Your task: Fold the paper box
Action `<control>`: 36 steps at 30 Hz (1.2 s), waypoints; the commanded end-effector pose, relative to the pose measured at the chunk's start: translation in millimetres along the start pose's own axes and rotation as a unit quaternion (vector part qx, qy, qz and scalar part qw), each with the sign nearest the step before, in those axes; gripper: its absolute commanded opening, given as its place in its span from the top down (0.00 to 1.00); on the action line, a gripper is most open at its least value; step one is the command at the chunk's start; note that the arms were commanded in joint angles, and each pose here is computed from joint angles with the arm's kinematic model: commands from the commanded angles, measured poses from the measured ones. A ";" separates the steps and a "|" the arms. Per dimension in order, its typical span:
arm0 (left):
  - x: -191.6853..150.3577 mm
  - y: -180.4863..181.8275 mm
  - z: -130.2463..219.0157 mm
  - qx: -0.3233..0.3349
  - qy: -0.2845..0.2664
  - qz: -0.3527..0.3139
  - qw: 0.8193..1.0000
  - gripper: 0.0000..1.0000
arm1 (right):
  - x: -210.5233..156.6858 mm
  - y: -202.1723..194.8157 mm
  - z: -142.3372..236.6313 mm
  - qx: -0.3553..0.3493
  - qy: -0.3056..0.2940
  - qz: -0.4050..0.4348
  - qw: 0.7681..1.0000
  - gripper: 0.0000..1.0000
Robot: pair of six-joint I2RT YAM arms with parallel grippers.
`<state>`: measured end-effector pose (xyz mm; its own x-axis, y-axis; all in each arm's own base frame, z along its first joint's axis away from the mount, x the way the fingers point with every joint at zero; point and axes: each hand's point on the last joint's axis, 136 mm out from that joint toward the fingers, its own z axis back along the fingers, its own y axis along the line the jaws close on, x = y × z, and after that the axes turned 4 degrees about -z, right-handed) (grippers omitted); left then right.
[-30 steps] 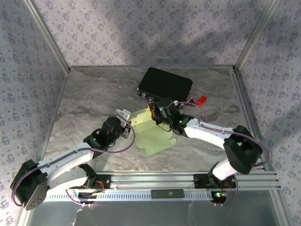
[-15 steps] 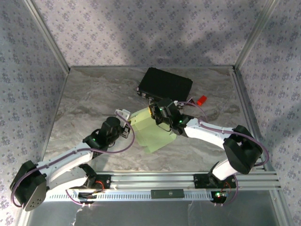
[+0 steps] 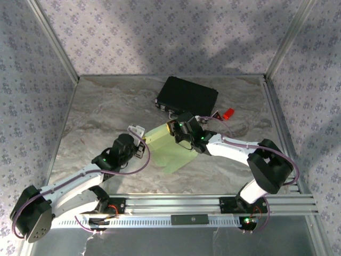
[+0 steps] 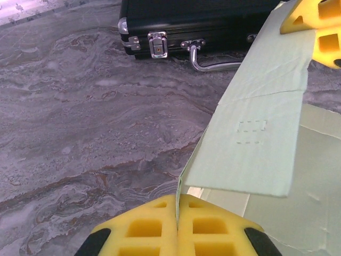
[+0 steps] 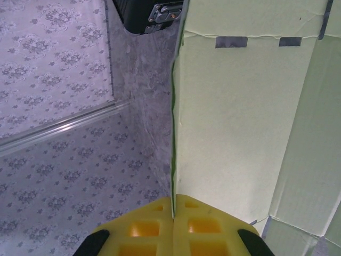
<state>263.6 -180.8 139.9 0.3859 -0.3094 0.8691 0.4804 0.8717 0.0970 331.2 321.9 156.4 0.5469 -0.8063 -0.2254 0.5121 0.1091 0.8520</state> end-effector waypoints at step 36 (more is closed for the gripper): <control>80.4 -41.4 0.5 -0.063 0.114 0.502 0.855 0.36 | 11.9 -4.3 3.7 0.019 -0.026 -0.012 0.999 1.00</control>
<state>273.2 -231.6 204.1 0.7869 0.4777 0.3906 -0.1063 0.7284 -0.6768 332.9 313.1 145.1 0.5169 -0.8307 -0.2068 0.5034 0.0995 0.8583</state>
